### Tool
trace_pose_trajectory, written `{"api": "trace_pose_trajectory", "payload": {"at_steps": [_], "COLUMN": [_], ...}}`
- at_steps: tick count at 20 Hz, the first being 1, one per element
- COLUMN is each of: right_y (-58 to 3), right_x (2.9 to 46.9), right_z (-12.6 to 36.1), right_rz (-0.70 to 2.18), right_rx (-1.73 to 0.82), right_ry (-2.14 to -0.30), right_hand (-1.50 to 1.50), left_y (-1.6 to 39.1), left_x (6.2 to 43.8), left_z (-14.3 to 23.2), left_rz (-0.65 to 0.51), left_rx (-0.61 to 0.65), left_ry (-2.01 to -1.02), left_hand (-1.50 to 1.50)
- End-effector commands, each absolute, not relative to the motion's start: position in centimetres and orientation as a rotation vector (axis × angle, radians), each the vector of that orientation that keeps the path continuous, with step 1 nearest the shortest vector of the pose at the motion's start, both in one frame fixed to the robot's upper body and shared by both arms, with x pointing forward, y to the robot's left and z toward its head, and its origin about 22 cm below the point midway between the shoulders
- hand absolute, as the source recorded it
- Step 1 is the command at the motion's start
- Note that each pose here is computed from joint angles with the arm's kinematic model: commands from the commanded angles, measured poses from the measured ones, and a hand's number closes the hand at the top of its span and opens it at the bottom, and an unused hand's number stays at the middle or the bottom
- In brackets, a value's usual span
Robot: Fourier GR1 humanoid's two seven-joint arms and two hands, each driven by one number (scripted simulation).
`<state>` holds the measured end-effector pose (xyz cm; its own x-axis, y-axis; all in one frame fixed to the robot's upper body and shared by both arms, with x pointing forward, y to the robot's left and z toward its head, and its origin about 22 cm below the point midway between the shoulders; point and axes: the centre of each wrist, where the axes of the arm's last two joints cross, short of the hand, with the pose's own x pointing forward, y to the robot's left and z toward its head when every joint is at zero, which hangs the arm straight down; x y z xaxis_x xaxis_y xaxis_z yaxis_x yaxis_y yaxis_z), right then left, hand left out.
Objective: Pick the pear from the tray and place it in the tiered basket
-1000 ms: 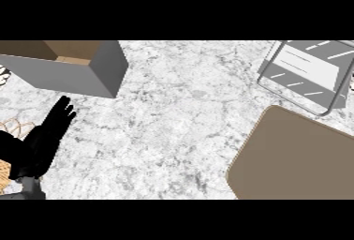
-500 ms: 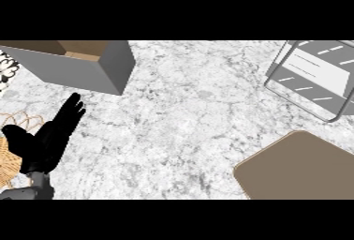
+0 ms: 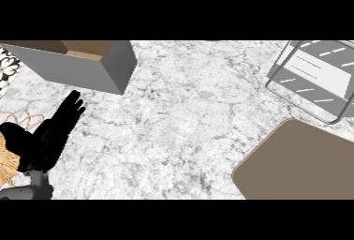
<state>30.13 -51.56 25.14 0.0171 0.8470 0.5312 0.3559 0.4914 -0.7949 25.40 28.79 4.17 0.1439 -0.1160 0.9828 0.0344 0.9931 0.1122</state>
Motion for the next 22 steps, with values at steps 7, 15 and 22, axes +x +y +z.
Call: {"api": "trace_pose_trajectory", "payload": {"at_steps": [7, 15, 22], "right_y": [-43.6, -43.9, -44.9], "right_x": [36.8, 37.6, 37.6], "right_z": [25.5, 23.6, 21.5], "right_rz": [0.512, 0.512, 0.512], "right_rx": [-1.035, -1.000, -1.102], "right_ry": [-1.525, -1.440, -1.415], "right_hand": [1.50, 1.50, 1.50], "left_y": [26.6, 28.4, 27.5], "left_x": [25.9, 26.3, 26.4], "left_z": [3.5, 4.3, 4.6], "left_rz": [-0.115, -0.128, -0.136], "left_rx": [0.052, 0.075, 0.030], "left_ry": [-1.439, -1.435, -1.439], "left_hand": [0.00, 0.00, 0.00]}}
